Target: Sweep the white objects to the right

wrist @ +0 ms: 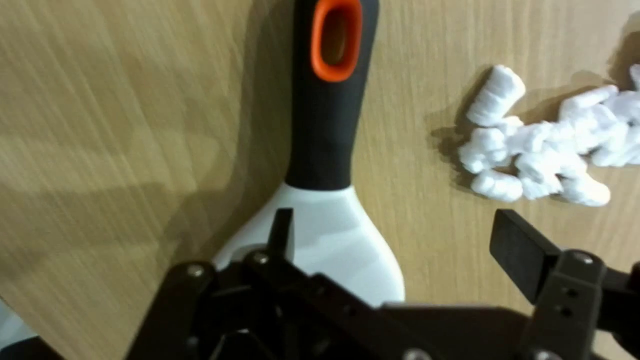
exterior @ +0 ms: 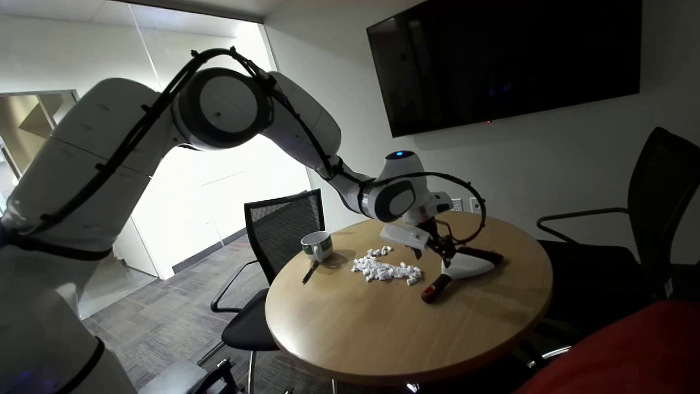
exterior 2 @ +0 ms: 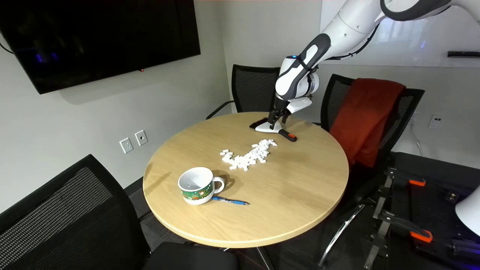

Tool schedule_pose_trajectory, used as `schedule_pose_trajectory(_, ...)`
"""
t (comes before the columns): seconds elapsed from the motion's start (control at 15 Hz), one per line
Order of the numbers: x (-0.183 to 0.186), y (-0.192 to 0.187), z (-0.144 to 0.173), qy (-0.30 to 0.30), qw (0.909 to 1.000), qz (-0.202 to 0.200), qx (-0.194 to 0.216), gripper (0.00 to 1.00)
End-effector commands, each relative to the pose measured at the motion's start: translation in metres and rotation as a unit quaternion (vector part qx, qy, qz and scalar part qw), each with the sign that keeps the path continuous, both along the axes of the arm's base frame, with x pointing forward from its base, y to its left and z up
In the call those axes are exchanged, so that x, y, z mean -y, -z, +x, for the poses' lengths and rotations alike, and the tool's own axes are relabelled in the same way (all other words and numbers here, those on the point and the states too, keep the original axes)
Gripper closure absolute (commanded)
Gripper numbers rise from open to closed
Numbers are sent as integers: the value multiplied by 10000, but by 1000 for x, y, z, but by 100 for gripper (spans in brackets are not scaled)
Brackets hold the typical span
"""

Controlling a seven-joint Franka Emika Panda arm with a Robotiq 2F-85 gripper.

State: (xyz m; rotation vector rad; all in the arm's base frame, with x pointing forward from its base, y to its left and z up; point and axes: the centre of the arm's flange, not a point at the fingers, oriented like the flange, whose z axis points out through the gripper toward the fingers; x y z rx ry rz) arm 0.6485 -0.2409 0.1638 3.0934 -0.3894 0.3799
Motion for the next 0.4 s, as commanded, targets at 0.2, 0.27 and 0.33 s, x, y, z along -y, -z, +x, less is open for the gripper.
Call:
schedule_pose_trajectory(0.2,-49,-69,-3,-803,9946,623,-221,0)
schedule_pose_trajectory(0.27,-54,-75,-4,-834,9941,624,-288,0)
schedule_pose_trajectory(0.33,-58,-81,-4,-876,9936,628,-335,0)
